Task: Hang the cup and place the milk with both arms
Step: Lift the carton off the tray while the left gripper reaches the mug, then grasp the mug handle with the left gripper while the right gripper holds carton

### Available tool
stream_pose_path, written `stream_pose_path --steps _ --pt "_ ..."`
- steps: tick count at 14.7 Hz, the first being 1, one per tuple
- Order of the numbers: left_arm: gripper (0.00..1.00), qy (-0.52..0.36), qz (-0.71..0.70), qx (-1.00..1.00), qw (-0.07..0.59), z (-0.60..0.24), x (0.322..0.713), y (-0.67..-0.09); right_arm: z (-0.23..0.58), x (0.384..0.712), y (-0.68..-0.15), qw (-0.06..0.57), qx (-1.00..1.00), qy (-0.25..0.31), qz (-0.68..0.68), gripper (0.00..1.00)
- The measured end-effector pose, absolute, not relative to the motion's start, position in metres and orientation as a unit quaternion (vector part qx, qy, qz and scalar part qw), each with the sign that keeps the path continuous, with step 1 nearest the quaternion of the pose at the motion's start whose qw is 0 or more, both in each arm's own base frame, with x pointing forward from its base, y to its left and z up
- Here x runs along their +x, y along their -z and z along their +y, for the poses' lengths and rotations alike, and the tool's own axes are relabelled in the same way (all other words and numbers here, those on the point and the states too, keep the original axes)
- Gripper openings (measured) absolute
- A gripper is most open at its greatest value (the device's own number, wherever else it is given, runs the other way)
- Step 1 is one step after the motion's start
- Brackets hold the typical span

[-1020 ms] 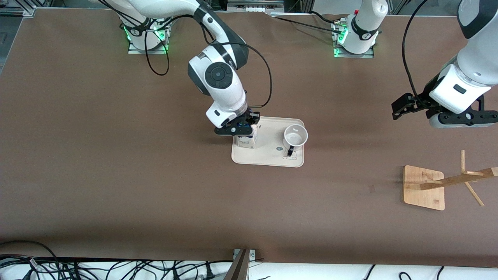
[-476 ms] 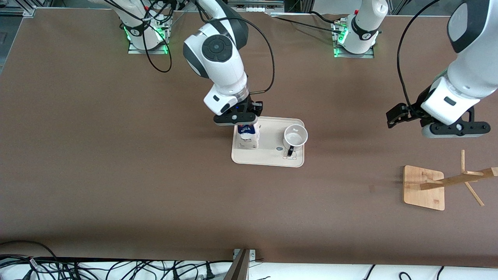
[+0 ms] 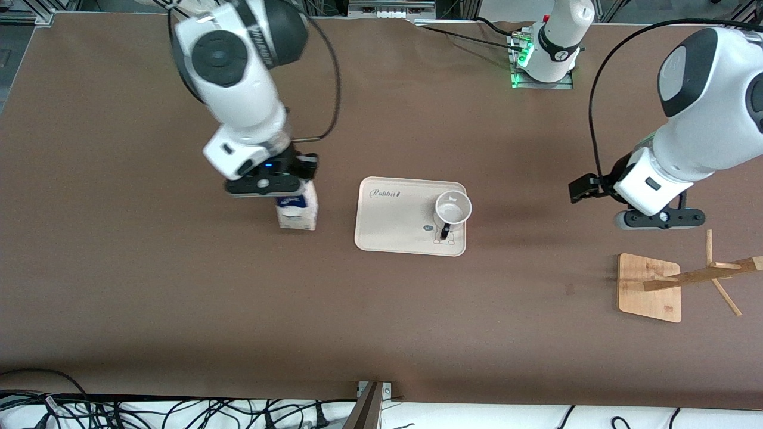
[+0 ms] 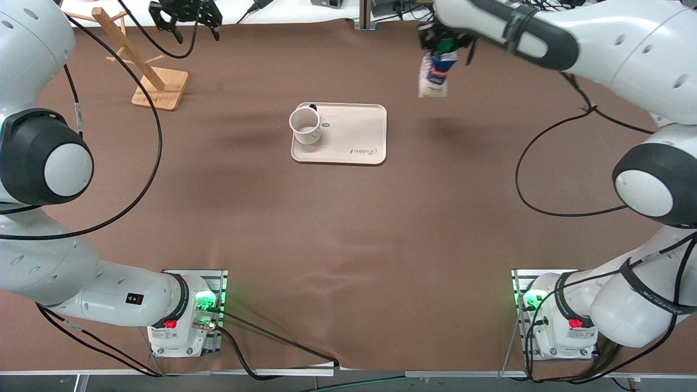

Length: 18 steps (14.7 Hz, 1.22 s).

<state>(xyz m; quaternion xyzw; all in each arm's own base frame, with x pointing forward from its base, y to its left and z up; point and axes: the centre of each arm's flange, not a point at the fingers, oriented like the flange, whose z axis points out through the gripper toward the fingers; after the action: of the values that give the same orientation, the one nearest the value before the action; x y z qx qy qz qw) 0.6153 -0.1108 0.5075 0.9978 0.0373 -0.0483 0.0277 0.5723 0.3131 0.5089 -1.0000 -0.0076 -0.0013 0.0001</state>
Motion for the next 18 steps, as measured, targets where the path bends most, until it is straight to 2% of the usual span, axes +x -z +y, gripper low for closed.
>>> stream_pose_path --steps 3,7,12,14,18 --pt "1.00 0.071 0.054 0.995 0.037 -0.171 0.616 -0.469 0.224 0.594 -0.537 0.055 -0.997 -0.042 0.024 0.41" --pt "1.00 0.088 0.067 0.993 0.048 -0.268 0.605 -0.409 0.159 0.605 -0.537 0.063 -0.995 -0.076 0.029 0.41" --pt "1.00 0.088 0.022 0.994 0.054 -0.367 0.573 -0.340 0.098 0.610 -0.497 0.052 -0.985 -0.159 0.037 0.41" --pt "1.00 0.096 0.016 0.994 0.050 -0.378 0.569 -0.307 0.085 0.611 -0.478 0.050 -0.980 -0.190 0.030 0.41" --pt "1.00 0.099 -0.006 0.995 0.020 -0.384 0.563 -0.263 0.078 0.615 -0.448 0.045 -0.975 -0.216 0.017 0.42"
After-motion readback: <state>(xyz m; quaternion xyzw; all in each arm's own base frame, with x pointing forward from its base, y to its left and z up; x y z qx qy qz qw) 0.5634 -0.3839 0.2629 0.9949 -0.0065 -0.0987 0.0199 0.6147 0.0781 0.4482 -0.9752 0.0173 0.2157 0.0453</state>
